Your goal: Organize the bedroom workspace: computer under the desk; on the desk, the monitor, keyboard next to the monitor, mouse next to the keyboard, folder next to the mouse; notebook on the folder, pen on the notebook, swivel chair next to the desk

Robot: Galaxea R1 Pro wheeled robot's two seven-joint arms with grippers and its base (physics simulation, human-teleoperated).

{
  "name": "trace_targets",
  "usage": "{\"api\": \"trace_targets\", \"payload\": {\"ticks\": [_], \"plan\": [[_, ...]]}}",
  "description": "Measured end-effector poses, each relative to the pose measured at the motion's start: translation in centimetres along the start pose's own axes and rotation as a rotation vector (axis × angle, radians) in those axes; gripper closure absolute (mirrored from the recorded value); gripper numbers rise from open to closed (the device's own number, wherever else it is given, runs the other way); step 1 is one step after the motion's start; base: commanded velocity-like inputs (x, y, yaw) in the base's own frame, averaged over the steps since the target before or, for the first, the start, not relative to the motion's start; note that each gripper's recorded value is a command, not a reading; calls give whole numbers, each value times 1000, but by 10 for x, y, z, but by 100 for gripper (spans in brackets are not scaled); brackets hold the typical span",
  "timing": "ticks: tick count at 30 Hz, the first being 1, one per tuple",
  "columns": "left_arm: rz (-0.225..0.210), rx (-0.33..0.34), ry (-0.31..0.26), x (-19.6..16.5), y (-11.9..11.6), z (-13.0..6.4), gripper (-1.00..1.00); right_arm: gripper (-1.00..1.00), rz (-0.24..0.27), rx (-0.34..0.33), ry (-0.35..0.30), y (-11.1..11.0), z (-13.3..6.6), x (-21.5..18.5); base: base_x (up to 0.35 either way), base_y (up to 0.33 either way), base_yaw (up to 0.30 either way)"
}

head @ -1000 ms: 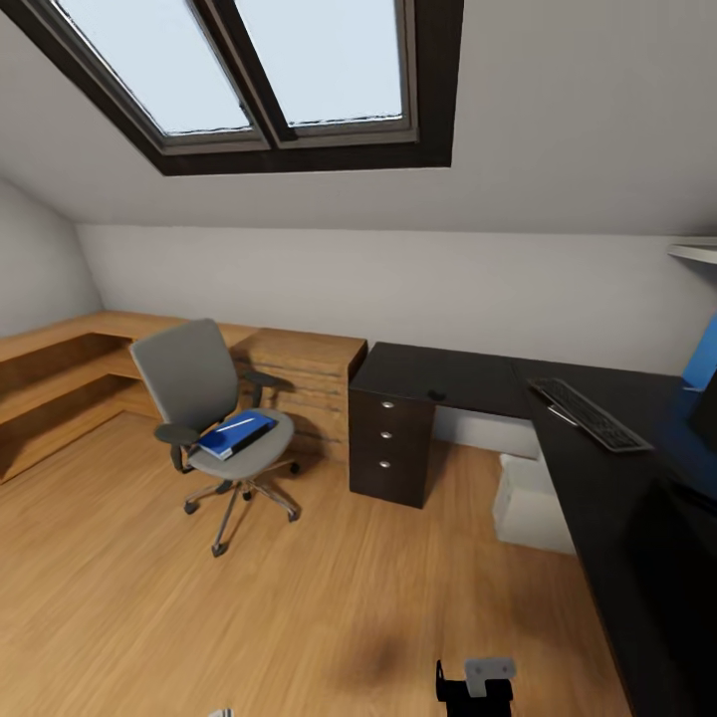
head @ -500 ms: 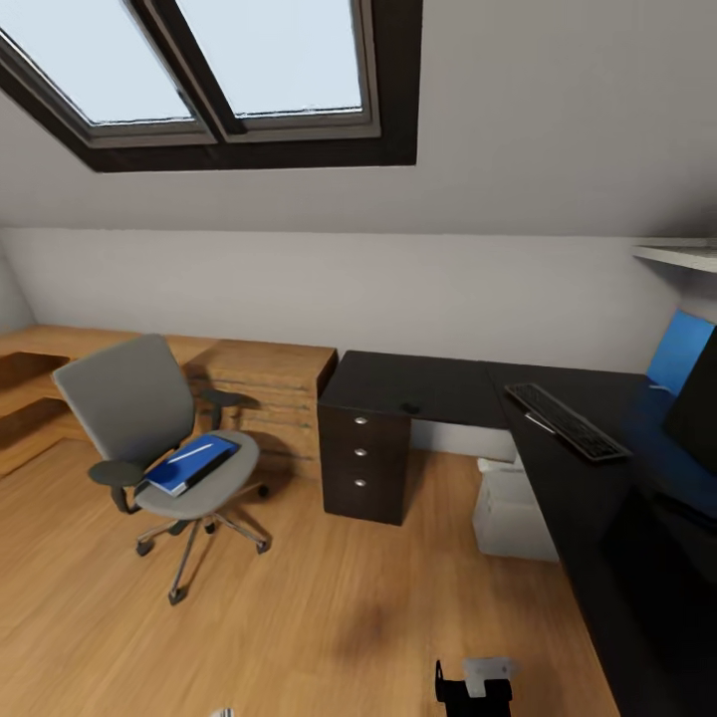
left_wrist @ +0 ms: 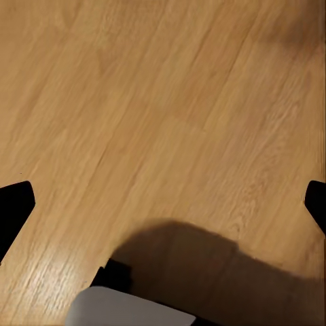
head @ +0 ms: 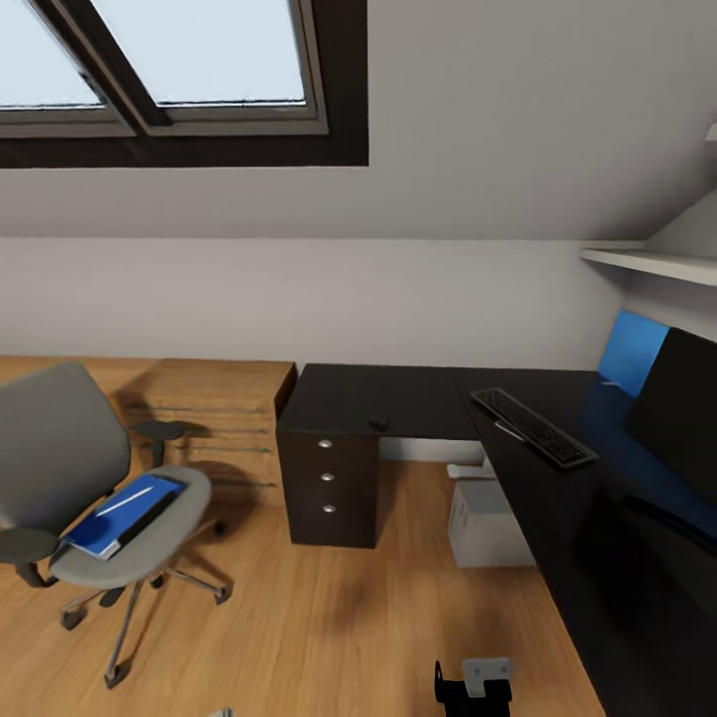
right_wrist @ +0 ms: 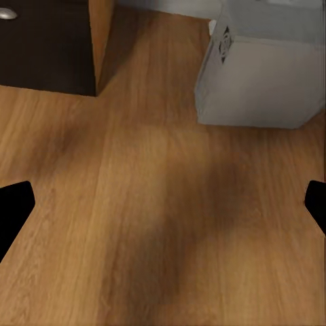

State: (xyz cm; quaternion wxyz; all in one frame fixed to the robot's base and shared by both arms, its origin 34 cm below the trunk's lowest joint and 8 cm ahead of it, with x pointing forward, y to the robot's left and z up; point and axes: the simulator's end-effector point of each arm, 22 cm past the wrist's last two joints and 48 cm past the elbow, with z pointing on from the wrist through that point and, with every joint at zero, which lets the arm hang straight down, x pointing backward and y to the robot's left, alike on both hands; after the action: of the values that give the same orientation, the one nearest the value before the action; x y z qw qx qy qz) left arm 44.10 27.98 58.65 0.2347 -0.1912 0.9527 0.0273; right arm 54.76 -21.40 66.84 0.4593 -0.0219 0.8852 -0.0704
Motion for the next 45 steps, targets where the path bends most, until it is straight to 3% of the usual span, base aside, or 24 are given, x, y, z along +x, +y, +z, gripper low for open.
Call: {"api": "trace_targets", "payload": {"ticks": [17, 24, 45], "plan": [[-3, 5, -22, -8, -2, -2, -100, -100, 0, 0, -13, -1, 0, -7, 331, 95, -240], [-11, 6, -101, -27, -2, -4, -100, -100, 1, -1, -19, 0, -1, -10, 331, 78, -162], [-14, 7, -124, -32, -2, -4, -100, -100, -1, -6, -16, 2, -4, -5, 333, 74, -9]]}}
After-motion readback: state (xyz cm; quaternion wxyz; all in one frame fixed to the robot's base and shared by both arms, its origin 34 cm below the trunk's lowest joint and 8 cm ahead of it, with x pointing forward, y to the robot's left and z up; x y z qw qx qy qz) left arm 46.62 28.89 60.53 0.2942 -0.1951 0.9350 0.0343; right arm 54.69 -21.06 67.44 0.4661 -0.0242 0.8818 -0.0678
